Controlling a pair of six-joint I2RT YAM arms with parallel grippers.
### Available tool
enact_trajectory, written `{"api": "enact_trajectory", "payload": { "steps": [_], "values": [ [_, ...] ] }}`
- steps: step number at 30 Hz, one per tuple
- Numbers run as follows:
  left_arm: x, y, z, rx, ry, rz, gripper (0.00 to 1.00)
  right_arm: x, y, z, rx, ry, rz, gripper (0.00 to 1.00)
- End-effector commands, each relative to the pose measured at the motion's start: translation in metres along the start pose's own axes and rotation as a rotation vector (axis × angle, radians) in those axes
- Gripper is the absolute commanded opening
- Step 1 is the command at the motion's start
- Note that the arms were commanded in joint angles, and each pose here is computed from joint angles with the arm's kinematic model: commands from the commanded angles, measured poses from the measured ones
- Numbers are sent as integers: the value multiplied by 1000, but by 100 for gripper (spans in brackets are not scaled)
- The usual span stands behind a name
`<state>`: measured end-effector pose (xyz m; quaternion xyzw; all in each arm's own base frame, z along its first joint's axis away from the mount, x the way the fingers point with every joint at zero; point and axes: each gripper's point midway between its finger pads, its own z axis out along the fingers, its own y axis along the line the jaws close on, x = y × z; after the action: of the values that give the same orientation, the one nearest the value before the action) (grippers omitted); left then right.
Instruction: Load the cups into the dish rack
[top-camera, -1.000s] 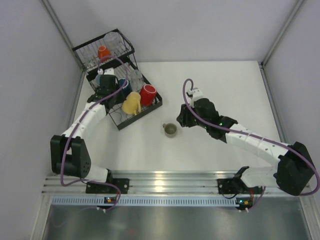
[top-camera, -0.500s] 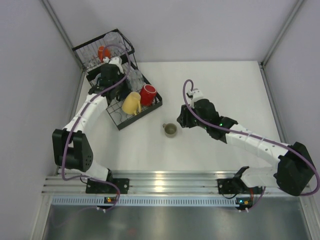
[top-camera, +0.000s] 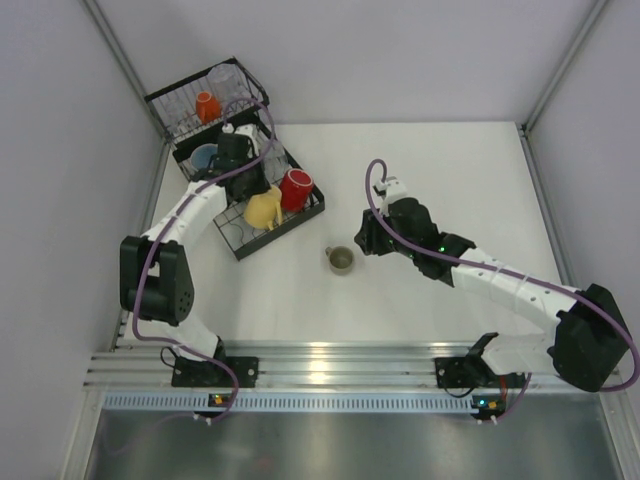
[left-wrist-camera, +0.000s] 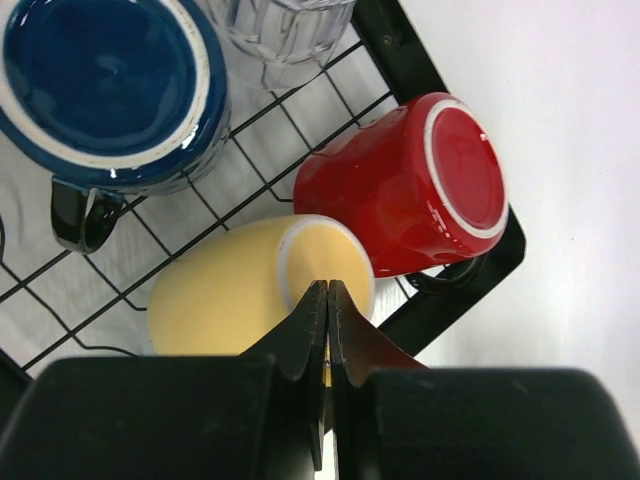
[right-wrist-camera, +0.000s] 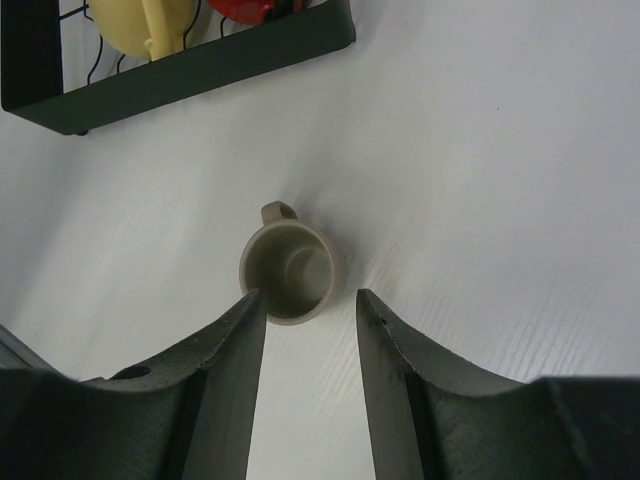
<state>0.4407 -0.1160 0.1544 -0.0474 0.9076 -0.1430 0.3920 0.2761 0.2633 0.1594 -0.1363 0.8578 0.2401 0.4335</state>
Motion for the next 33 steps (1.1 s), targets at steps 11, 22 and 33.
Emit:
{"api": "enact_trajectory", "payload": {
  "steps": [11,22,33],
  "values": [
    [13,32,-10,-159,32,48,3,-25,10,1,-22,-61,-3,42],
    [19,42,-22,-213,21,24,2,-30,14,5,-30,-69,-3,43],
    [34,45,-29,-217,34,-29,2,-95,54,56,-103,-122,-9,44]
  ]
}}
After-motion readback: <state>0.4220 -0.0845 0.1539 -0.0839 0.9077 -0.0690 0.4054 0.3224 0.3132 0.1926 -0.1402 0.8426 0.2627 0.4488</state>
